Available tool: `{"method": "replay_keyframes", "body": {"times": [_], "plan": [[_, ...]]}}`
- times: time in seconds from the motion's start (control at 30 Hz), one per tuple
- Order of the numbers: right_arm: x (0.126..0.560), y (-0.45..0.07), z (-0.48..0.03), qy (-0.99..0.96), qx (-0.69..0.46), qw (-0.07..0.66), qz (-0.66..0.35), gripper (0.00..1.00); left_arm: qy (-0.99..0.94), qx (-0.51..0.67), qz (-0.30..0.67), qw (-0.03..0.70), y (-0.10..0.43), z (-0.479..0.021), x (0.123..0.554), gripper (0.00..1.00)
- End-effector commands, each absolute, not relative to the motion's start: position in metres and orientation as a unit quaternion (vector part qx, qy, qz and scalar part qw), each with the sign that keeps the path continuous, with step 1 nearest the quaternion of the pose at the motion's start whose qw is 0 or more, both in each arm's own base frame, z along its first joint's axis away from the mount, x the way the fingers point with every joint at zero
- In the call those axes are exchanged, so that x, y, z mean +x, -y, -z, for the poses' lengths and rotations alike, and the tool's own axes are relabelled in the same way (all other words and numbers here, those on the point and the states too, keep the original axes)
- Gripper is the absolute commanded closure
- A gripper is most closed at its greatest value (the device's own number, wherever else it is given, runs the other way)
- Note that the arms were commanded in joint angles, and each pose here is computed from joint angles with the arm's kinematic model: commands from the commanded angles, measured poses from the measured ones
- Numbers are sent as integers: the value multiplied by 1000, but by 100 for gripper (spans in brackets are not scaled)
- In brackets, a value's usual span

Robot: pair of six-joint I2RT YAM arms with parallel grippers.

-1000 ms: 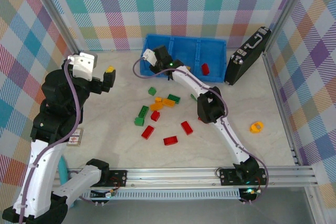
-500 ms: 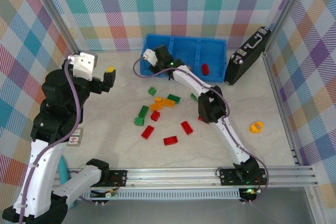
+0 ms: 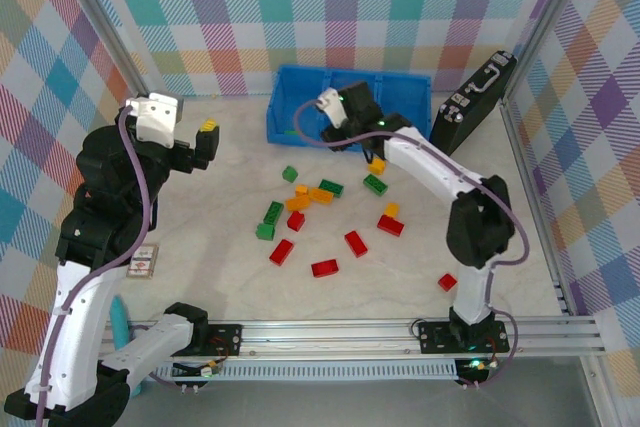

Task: Sort the legos into containers by color
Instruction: Place the lego in the container, then pick up the lego from the center of the table.

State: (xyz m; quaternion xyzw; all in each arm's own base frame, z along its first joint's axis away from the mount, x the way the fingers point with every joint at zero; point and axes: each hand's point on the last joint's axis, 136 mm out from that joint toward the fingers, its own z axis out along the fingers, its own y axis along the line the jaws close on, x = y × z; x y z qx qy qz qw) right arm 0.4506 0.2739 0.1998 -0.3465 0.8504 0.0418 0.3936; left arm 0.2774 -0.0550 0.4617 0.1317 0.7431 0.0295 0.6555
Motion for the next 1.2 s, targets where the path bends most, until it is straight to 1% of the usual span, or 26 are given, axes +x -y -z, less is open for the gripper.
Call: {"method": "replay_keyframes", "body": {"times": [0.0,0.13,0.27,0.37,0.57,0.87,0.9,0.97,1.03,1.17], "plan": [[426,-230,-152,-909,-270,315,-33,44,-747,125,-16,653,58,-466,278,0],[407,-203,-129,-936,-225,269,-36,39,-748,131,-3,651,63,-463,280,0],[395,-192,-104,-952,-201,221,-61,33,-758,140,15,636,71,-460,282,0],[391,-189,-88,-957,-194,198,-82,31,-772,147,26,618,76,-458,286,0],[398,-186,-66,-960,-202,180,-78,28,-779,153,34,607,81,-451,292,0],[415,-185,-35,-964,-211,151,-62,28,-789,158,44,592,87,-449,298,0],[415,-184,-32,-964,-211,148,-58,29,-790,160,46,590,88,-449,299,0],[414,-183,-28,-965,-212,142,-54,35,-795,170,58,579,95,-447,301,0],[413,-181,-24,-966,-212,137,-48,45,-807,187,78,555,105,-440,305,0],[408,-177,-19,-968,-214,123,-42,61,-820,202,108,525,120,-429,315,0]]}}
